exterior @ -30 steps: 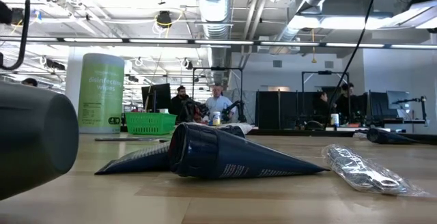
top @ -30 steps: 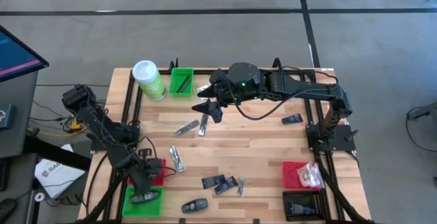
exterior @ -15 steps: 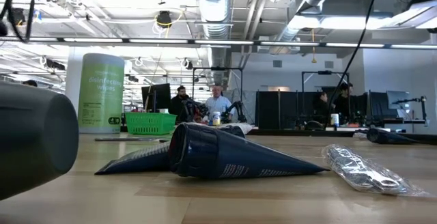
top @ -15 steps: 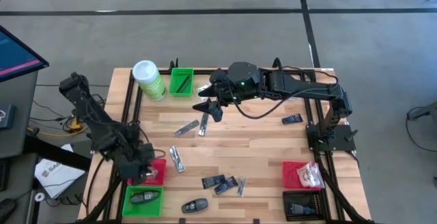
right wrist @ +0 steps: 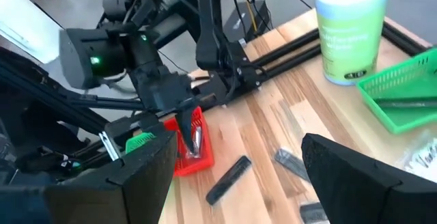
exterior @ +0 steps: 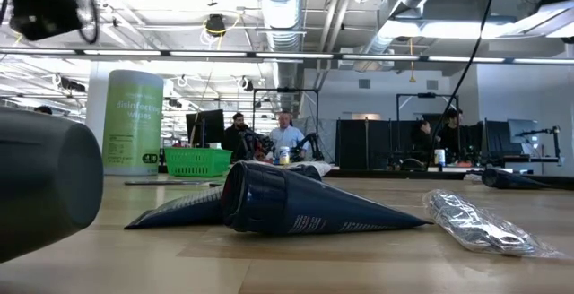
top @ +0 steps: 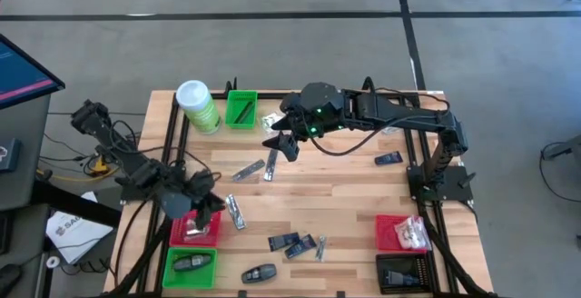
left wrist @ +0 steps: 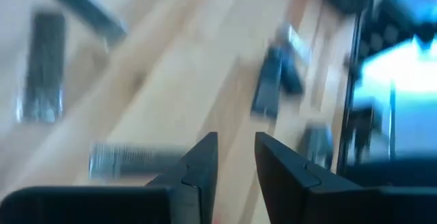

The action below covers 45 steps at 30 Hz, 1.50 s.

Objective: Pick & Place Travel size toiletries
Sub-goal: Put the black comb into the top green bin

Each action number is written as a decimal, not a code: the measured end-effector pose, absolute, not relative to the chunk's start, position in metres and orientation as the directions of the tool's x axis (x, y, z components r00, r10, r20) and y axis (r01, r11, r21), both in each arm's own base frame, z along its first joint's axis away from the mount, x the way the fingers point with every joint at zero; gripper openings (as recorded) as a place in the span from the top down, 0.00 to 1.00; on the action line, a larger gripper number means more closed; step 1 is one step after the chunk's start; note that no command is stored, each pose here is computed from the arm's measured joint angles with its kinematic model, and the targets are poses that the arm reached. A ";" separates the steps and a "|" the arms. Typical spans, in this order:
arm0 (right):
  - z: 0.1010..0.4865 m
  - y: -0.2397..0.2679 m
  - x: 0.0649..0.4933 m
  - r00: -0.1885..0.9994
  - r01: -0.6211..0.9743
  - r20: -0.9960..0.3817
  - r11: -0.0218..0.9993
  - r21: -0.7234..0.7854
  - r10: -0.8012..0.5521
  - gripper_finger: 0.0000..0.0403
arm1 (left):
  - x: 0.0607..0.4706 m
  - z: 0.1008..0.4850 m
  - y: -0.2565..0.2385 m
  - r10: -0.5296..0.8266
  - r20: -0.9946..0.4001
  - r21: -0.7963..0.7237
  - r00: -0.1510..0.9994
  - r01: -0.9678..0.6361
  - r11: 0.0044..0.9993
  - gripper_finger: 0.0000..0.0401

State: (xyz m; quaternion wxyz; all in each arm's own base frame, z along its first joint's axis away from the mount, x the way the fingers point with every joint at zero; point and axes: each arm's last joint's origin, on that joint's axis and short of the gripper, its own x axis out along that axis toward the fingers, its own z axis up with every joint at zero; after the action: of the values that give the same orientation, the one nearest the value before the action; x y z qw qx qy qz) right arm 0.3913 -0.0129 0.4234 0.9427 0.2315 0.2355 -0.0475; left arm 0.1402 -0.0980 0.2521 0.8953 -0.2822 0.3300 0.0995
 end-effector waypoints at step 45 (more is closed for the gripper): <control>0.432 0.061 0.328 0.775 -0.060 -0.615 0.986 0.154 0.143 0.28 | 0.306 0.251 -0.084 0.289 -0.132 -0.712 0.948 -0.294 0.638 0.99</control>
State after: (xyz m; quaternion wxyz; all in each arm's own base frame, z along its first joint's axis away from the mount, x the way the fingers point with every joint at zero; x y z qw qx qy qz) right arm 0.3276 0.0610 0.4316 0.9401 0.0630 0.3307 0.0540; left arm 0.3056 -0.0844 0.2513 0.9051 -0.3937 0.0030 0.1609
